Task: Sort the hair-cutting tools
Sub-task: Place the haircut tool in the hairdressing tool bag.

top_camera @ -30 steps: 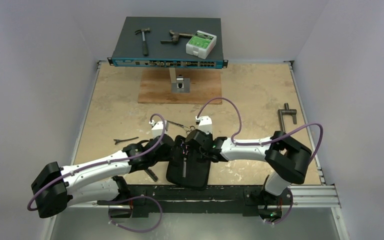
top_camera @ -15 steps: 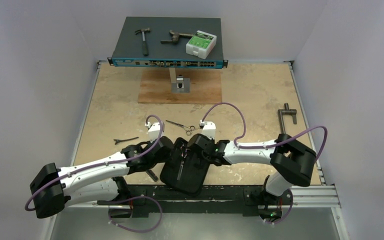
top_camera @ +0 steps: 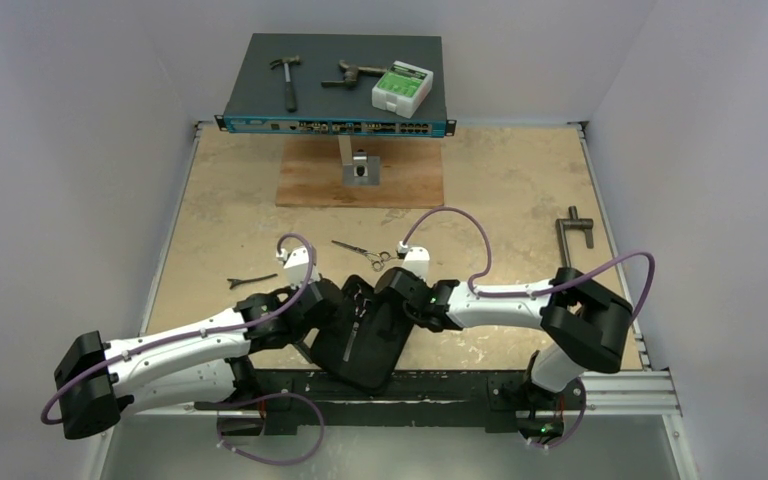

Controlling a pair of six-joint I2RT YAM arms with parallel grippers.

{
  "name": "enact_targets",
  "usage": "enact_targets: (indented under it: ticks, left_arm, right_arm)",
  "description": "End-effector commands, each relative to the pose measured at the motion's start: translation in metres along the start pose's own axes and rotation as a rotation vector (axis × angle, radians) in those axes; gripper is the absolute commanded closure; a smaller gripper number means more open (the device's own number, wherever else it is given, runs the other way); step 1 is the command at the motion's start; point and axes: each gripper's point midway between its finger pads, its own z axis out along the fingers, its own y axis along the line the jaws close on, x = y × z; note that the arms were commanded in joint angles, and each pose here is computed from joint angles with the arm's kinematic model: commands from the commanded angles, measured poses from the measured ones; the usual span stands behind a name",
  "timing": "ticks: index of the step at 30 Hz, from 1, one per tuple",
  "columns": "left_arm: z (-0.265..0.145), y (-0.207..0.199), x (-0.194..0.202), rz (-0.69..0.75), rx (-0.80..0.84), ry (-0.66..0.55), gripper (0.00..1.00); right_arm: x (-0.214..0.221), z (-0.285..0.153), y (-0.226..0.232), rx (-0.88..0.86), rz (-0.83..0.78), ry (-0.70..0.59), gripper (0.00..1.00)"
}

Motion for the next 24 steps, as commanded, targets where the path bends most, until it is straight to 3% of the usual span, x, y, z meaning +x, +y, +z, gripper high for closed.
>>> enact_targets:
  ticks: [1,4,10,14,19,24]
  left_arm:
    - [0.000,0.002,-0.013,-0.031,-0.024,-0.071,1.00]
    - [0.001,0.001,-0.013,-0.023,-0.027,-0.071,1.00]
    - [-0.001,0.001,-0.018,-0.016,-0.041,-0.088,1.00]
    - [-0.001,0.000,-0.021,-0.027,-0.054,-0.098,1.00]
    - [0.001,-0.008,-0.023,-0.039,-0.066,-0.098,1.00]
    - [0.001,-0.019,-0.024,-0.031,-0.042,-0.085,1.00]
  right_arm:
    - [0.001,-0.016,0.000,-0.019,-0.014,0.031,0.73]
    - [-0.009,-0.025,0.006,-0.038,-0.018,0.017,0.62]
    - [-0.029,-0.042,0.008,-0.049,-0.024,-0.036,0.50]
    - [-0.033,-0.049,-0.008,-0.038,-0.002,-0.074,0.50]
    - [-0.017,-0.042,-0.012,-0.098,0.021,-0.048,0.62]
    - [-0.007,-0.031,-0.013,-0.102,0.006,-0.027,0.61]
